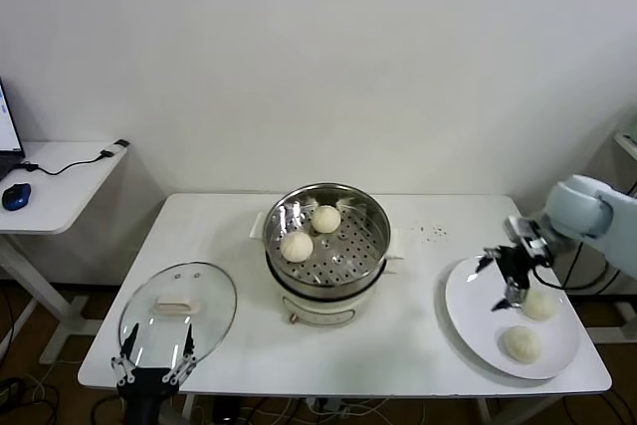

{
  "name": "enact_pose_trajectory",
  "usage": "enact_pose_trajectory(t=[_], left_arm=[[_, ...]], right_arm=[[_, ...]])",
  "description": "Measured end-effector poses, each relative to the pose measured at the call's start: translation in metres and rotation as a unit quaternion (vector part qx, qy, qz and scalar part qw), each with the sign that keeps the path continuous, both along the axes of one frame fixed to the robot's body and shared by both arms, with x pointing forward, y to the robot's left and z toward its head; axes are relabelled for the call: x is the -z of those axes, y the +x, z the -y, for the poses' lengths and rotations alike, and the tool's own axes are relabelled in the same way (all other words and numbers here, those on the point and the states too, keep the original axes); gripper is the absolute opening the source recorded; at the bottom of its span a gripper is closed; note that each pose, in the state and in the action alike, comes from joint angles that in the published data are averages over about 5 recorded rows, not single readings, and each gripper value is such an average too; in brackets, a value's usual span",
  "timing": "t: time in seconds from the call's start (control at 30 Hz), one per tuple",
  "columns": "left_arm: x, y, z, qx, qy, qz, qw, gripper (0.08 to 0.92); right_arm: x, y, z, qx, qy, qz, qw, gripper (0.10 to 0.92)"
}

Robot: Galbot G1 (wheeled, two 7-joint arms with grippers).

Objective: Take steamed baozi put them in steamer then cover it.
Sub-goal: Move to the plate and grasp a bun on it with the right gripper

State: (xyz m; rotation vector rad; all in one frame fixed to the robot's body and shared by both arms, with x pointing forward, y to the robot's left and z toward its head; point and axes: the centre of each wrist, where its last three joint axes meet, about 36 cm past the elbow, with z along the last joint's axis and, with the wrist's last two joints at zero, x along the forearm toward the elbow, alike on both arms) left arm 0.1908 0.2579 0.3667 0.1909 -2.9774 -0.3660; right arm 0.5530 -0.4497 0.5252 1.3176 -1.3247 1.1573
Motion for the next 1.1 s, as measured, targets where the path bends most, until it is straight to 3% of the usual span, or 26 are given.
enact_pose_trajectory(t=[0.73,1.1], left_arm=[[0.006,-0.003,-0.003,-0.007,0.004,-0.008,1.0,0.823],[0.007,-0.004,-0.003,-0.008,0.005,-0.011,1.0,0.823]], right_arm=[[0.063,-0.025,0.023,0.001,-0.064,-0.036,0.997,0.82],[0.07,-0.021,0.018,-0.007,-0.063,-0.037,0.997,0.696]])
